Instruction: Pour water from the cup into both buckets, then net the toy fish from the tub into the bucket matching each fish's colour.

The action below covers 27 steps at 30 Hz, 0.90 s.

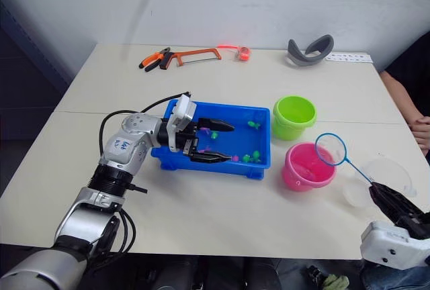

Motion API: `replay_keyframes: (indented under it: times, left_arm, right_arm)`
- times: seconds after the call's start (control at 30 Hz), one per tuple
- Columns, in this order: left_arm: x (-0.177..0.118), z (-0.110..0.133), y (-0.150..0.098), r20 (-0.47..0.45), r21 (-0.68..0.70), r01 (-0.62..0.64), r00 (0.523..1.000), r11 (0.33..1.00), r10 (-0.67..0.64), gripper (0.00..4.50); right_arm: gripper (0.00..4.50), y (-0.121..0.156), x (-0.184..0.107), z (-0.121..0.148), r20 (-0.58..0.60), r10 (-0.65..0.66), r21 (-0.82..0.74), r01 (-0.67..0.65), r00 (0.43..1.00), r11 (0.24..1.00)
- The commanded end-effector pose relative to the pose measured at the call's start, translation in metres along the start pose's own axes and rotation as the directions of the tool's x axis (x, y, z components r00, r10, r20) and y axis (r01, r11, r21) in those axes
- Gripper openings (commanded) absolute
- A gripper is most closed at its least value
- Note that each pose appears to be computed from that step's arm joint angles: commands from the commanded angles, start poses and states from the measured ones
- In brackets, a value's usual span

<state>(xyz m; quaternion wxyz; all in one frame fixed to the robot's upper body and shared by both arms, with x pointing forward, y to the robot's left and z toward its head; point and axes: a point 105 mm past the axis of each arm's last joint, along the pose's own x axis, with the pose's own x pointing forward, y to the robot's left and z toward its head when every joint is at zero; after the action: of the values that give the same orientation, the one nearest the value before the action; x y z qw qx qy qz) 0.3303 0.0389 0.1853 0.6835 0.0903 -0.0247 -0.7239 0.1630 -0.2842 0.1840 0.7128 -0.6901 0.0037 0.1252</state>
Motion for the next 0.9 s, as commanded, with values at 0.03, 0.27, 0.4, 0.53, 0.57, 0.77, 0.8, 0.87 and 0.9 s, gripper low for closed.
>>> replay_keyframes:
  times: [0.03, 0.27, 0.4, 0.53, 0.57, 0.77, 0.8, 0.87, 0.9]
  left_arm:
    - [-0.004, 0.01, 0.0, 0.01, 0.05, -0.006, 1.0, 0.999, 0.006, 4.48]
    - [-0.015, 0.002, 0.005, -0.012, 0.025, -0.058, 0.998, 0.998, 0.058, 4.48]
    - [-0.03, -0.003, 0.009, -0.035, 0.016, -0.125, 0.992, 0.992, 0.125, 4.48]
    - [-0.055, -0.009, 0.01, -0.077, 0.012, -0.219, 0.973, 0.976, 0.219, 4.48]
    - [-0.062, -0.011, 0.01, -0.09, 0.014, -0.238, 0.967, 0.971, 0.238, 4.48]
    - [-0.105, -0.018, 0.005, -0.184, 0.041, -0.356, 0.916, 0.934, 0.357, 4.48]
    - [-0.112, -0.018, 0.005, -0.191, 0.041, -0.376, 0.906, 0.926, 0.377, 4.48]
    - [-0.122, -0.016, 0.003, -0.201, 0.041, -0.405, 0.892, 0.913, 0.404, 4.48]
    - [-0.125, -0.016, 0.001, -0.207, 0.043, -0.412, 0.888, 0.91, 0.411, 4.48]
  right_arm:
    - [0.0, -0.016, -0.002, 0.001, 0.011, -0.108, 0.217, 0.103, 0.994, 0.971]
    - [0.0, -0.038, 0.015, 0.01, 0.072, -0.217, 0.737, 0.094, 0.974, 0.669]
    - [0.0, -0.047, 0.034, 0.024, 0.171, -0.203, 0.831, -0.031, 0.964, 0.555]
    - [0.0, -0.052, 0.066, 0.048, 0.319, -0.14, 0.822, -0.2, 0.938, 0.533]
    - [0.0, -0.052, 0.073, 0.053, 0.347, -0.12, 0.809, -0.232, 0.93, 0.54]
    - [0.0, -0.051, 0.111, 0.08, 0.475, -0.013, 0.722, -0.382, 0.88, 0.576]
    - [0.0, -0.051, 0.117, 0.084, 0.487, 0.002, 0.708, -0.397, 0.873, 0.584]
    - [0.0, -0.05, 0.128, 0.09, 0.509, 0.031, 0.678, -0.423, 0.86, 0.601]
    - [0.0, -0.048, 0.134, 0.093, 0.515, 0.052, 0.657, -0.433, 0.856, 0.617]
